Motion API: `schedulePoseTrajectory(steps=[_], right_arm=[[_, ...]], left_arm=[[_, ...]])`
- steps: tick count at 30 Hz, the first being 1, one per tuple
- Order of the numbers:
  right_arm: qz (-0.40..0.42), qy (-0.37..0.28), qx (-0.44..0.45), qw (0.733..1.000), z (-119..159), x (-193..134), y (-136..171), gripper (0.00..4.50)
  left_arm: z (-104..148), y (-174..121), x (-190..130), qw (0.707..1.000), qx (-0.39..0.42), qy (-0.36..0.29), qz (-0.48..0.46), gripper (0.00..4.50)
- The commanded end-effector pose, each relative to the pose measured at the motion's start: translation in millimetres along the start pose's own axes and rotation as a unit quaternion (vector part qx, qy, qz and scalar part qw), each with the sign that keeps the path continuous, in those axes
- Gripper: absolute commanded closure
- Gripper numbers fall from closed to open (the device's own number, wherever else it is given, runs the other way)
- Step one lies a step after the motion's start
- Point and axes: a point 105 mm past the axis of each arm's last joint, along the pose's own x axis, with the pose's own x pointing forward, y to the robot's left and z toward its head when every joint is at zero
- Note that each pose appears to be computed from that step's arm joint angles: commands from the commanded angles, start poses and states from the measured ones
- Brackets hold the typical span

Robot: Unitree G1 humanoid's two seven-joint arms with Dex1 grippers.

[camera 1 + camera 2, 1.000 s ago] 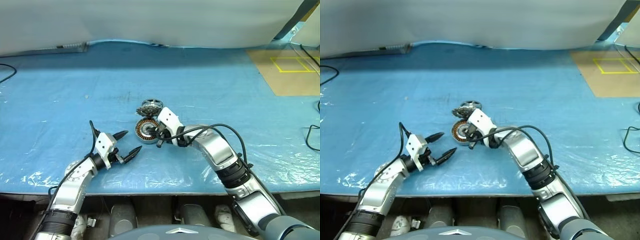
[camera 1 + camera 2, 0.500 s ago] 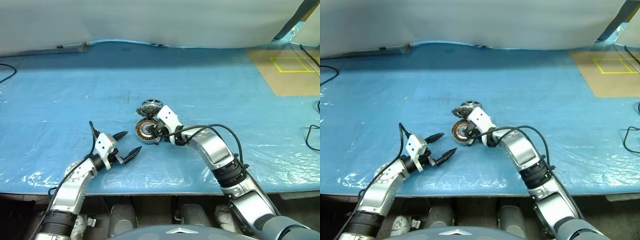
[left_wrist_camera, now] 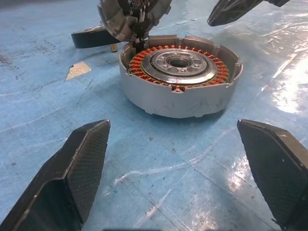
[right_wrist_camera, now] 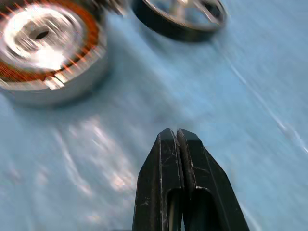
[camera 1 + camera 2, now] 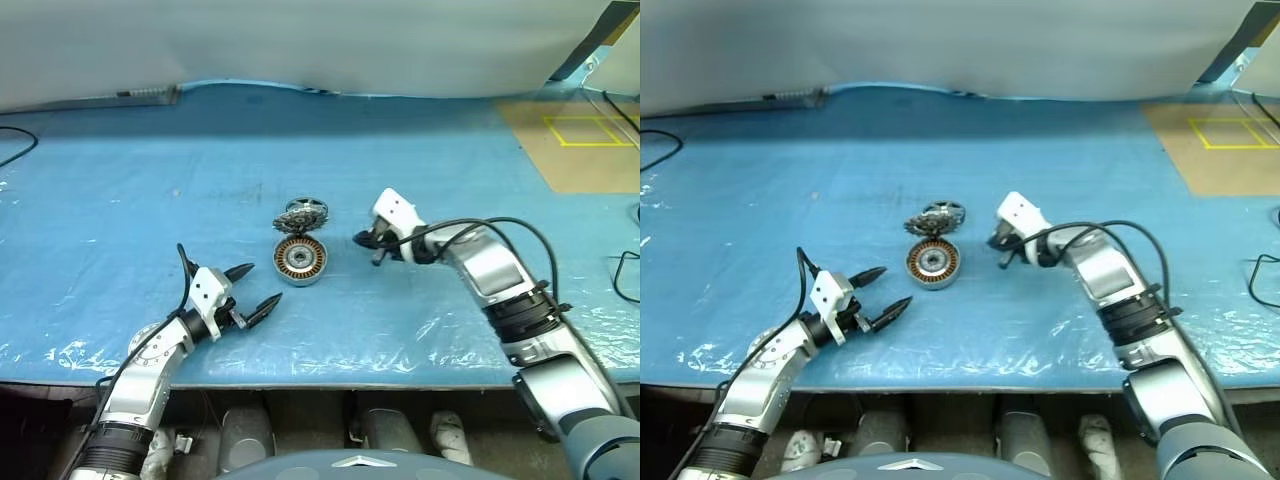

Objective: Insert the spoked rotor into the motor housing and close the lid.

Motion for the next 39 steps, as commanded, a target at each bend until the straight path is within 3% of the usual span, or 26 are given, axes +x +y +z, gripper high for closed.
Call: schedulePoseTrajectory(steps=[1,8,12,16,28,39], right_arm=[[-0.015,-0.011,-0.042,0.999,16.5,-1.7,-20.9,4.46],[-0.041,-0.046,-0.055,0.997,44.8,15.0,-50.5,4.46],[-0.012,-0.085,-0.048,0.995,69.5,23.0,-48.2,3.63],[0.018,-0.093,-0.048,0.994,80.1,31.1,-41.8,2.2],[0.047,-0.135,-0.006,0.99,113.3,51.2,-24.1,2.2],[0.06,-0.106,-0.012,0.992,103.8,68.4,-7.6,2.2]], left_arm=[[11.6,5.6,-1.9,1.0,0.019,-0.016,0.007,0.0],[13.3,6.9,-1.3,1.0,0.022,-0.018,0.01,0.0],[14.9,8.9,-2.5,0.999,0.025,-0.018,0.015,0.0],[15.3,9.8,-3.3,0.999,0.027,-0.018,0.018,0.0],[15.5,9.1,-3.3,0.999,0.028,-0.021,0.025,0.0],[15.5,8.7,-5.7,0.999,0.029,-0.021,0.033,0.0]])
